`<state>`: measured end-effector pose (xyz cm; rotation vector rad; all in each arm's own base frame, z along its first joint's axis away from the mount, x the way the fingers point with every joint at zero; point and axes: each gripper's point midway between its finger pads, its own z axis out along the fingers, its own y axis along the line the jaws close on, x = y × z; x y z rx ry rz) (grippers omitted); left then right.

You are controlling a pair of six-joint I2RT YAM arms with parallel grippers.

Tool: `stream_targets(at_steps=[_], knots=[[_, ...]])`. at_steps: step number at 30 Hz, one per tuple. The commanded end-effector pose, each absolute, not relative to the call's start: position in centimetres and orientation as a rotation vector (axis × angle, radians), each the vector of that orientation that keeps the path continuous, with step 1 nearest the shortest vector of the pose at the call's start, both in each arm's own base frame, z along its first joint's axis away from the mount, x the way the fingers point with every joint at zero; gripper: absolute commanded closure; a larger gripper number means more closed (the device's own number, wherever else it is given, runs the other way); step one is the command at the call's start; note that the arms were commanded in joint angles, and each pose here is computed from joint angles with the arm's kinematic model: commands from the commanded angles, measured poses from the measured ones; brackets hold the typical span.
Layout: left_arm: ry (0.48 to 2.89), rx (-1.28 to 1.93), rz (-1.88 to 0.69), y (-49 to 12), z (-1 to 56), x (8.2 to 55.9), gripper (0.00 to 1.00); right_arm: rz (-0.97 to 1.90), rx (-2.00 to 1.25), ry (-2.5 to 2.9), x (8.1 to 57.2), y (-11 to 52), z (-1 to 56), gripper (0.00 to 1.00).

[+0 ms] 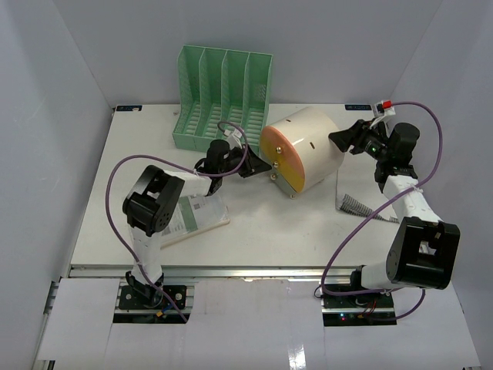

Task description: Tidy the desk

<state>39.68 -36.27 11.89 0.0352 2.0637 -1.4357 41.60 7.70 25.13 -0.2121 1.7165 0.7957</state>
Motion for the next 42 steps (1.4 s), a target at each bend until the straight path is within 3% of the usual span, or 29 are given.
stream_targets(at_steps=[1, 8, 17, 21, 25, 29, 36, 42], knots=[[2.036, 0.069, -1.401, -36.3, 13.8, 39.9, 0.79, 0.824, -0.226, 1.719, 41.0, 8.1, 25.0, 0.40], [2.111, 0.046, -1.392, -37.3, 12.2, 41.4, 0.85, 0.824, -0.226, 1.717, 40.9, 8.1, 25.1, 0.40], [2.096, 0.055, -1.405, -38.1, 12.8, 42.2, 0.81, 0.816, -0.233, 1.709, 40.9, 8.0, 25.4, 0.37], [2.084, 0.094, -1.323, -37.1, 13.8, 41.9, 0.72, 0.788, -0.248, 1.680, 40.5, 7.7, 26.5, 0.29], [2.047, 0.169, -1.140, -34.4, 16.5, 41.4, 0.50, 0.718, -0.267, 1.640, 39.8, 6.5, 28.0, 0.24], [2.028, 0.245, -0.956, -31.3, 19.1, 40.2, 0.38, 0.645, -0.270, 1.627, 39.0, 5.2, 28.8, 0.20], [2.294, 0.384, -0.462, -23.1, 14.0, 36.1, 0.28, 0.515, -0.344, 1.614, 36.6, 3.6, 29.4, 0.11], [2.523, 0.378, -0.272, -18.8, 8.1, 31.3, 0.28, 0.481, -0.466, 1.601, 33.6, 3.7, 28.8, 0.03]])
